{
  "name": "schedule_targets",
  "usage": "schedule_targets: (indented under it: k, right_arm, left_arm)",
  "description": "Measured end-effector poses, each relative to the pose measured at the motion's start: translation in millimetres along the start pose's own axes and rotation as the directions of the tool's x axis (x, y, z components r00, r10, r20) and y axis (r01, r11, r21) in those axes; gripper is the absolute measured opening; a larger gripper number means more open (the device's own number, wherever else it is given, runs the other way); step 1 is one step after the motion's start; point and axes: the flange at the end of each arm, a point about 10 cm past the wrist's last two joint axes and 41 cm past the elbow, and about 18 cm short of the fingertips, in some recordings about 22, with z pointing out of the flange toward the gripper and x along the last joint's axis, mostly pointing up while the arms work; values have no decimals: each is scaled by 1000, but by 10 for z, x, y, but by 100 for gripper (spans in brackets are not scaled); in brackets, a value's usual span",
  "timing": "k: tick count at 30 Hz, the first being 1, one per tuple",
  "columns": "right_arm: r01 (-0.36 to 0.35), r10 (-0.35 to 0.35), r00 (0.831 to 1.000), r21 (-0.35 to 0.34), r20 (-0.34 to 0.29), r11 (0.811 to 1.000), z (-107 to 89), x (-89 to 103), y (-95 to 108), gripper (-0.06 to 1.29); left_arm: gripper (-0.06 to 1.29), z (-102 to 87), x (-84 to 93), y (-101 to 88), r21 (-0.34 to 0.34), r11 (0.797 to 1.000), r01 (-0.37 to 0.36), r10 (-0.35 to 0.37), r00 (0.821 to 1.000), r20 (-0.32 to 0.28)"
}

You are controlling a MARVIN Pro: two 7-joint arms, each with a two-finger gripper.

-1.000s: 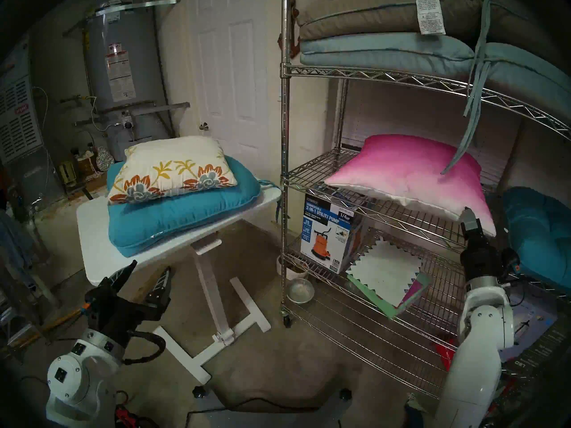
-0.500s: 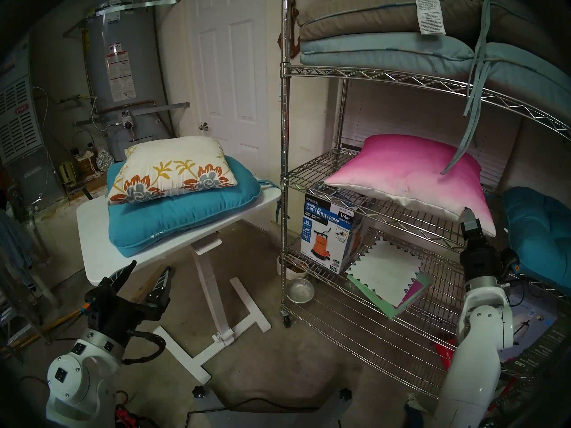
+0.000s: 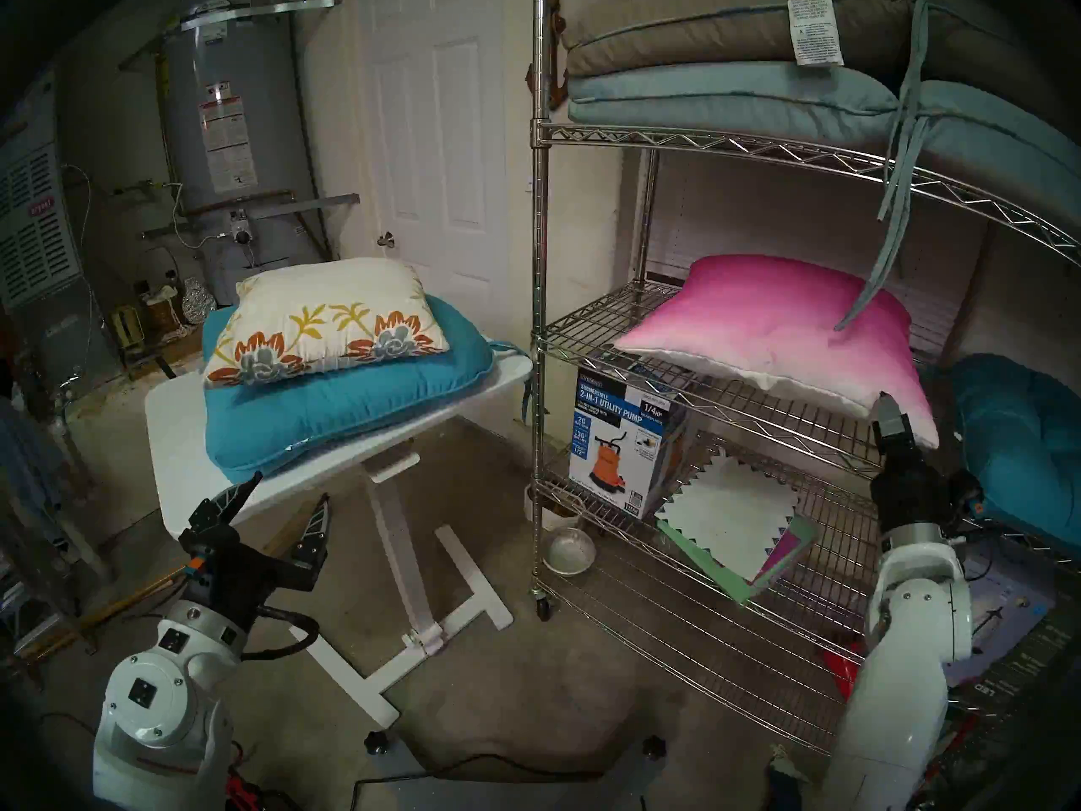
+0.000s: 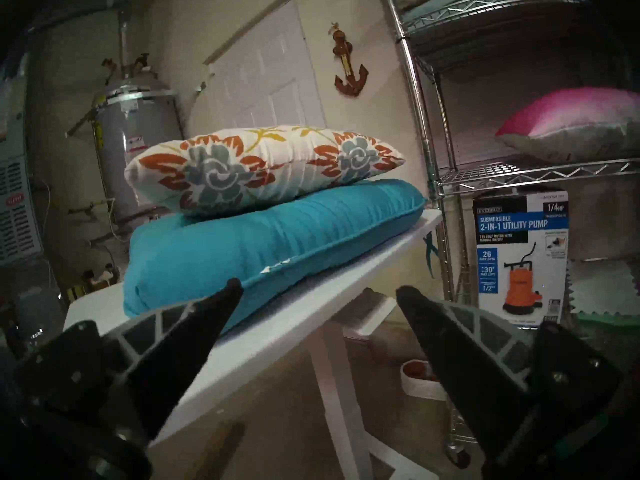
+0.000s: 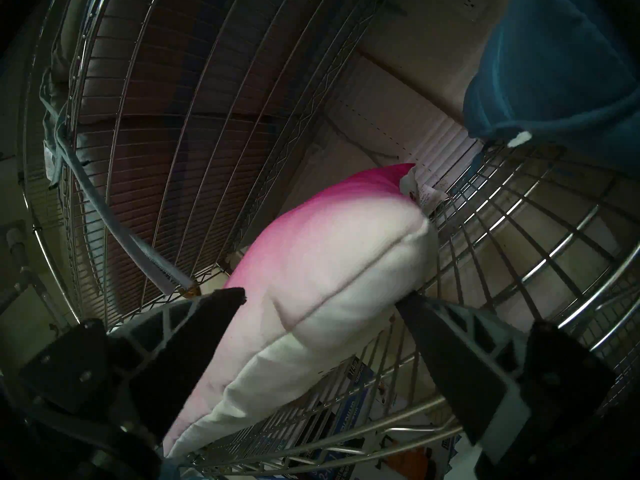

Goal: Put cushion on the shelf

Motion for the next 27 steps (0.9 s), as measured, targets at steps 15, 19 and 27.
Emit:
schedule_targets:
  k: [15, 19, 27]
  right_arm:
    - [-1, 1, 1000, 1, 0, 1000, 1, 1, -1, 119]
    - [-1, 1, 1000, 1, -1, 1000, 1, 1, -1, 119]
    - [-1, 1, 1000, 1, -1, 1000, 2, 1, -1, 119]
  left_arm:
    - [127, 413, 144, 79, -11, 976, -216, 213, 967, -142]
    - [127, 537, 237, 130, -8, 969, -248, 242, 952, -185]
    - [127, 768, 419, 300, -10, 951, -309, 296, 920, -258]
